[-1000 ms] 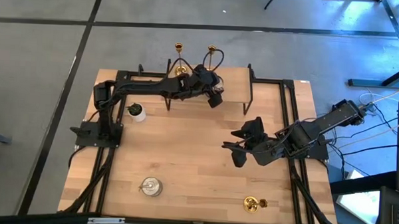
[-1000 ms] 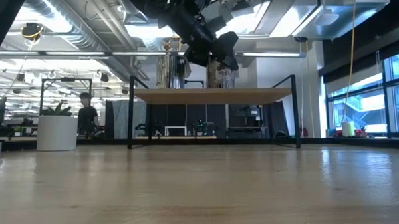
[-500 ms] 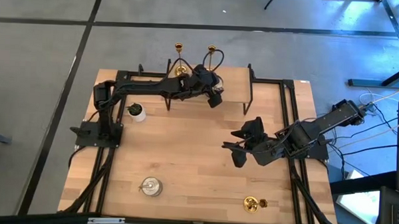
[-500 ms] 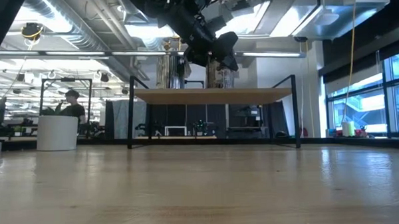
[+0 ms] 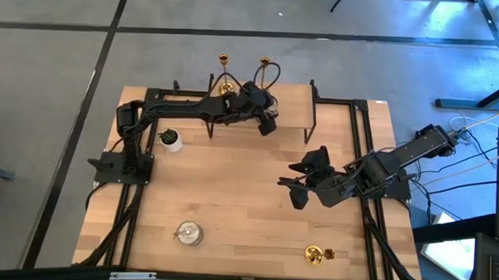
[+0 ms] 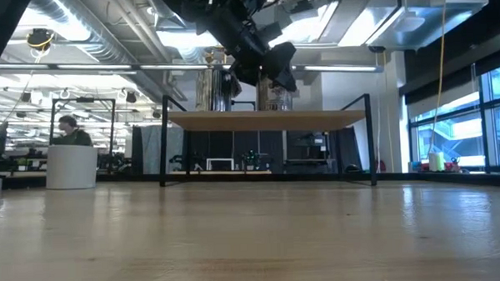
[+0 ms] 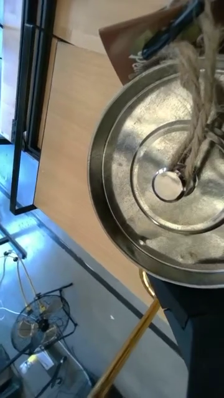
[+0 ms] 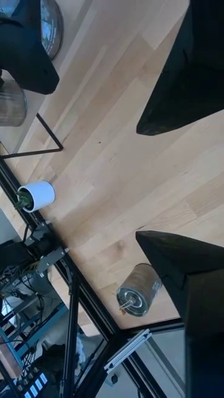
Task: Pick & Place candle stick holders
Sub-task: Put the top silver scented candle on the shelf aligned with the other silver scented candle
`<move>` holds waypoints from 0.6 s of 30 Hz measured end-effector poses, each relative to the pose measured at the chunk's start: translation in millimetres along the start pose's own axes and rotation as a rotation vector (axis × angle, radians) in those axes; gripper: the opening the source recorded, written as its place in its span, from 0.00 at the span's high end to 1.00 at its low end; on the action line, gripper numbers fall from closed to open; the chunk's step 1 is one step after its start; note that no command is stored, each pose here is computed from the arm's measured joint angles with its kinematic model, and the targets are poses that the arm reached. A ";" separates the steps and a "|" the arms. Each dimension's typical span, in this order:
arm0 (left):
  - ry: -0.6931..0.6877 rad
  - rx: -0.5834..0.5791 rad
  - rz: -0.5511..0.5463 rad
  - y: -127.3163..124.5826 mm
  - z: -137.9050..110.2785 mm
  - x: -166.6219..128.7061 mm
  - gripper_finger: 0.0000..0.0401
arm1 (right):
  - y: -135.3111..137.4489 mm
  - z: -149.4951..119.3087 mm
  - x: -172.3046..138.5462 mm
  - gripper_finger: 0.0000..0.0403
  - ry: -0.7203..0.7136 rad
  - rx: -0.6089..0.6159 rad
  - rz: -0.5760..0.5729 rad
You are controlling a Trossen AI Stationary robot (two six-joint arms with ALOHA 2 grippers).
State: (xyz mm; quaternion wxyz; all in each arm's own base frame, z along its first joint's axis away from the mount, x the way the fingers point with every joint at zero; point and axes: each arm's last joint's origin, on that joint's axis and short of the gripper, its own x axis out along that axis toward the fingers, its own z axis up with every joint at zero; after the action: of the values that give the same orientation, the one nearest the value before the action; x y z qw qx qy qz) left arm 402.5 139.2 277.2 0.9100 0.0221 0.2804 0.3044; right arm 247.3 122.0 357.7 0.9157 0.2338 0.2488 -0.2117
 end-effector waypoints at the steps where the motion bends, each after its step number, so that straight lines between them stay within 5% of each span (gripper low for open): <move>1: -0.003 0.016 -0.003 -1.0 0.3 -0.3 0.00 | 0.0 0.0 0.0 0.33 0.000 0.000 0.000; 18: -0.022 0.082 0.010 -7.2 2.2 -2.5 0.00 | 0.0 0.2 0.0 0.33 -0.005 0.001 -0.002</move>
State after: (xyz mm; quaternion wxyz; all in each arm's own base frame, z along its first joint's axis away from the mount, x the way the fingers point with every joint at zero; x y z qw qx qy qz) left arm 405.9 132.2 278.7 0.9100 0.0644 0.2825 0.2967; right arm 247.4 121.9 357.9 0.9160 0.2336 0.2467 -0.2133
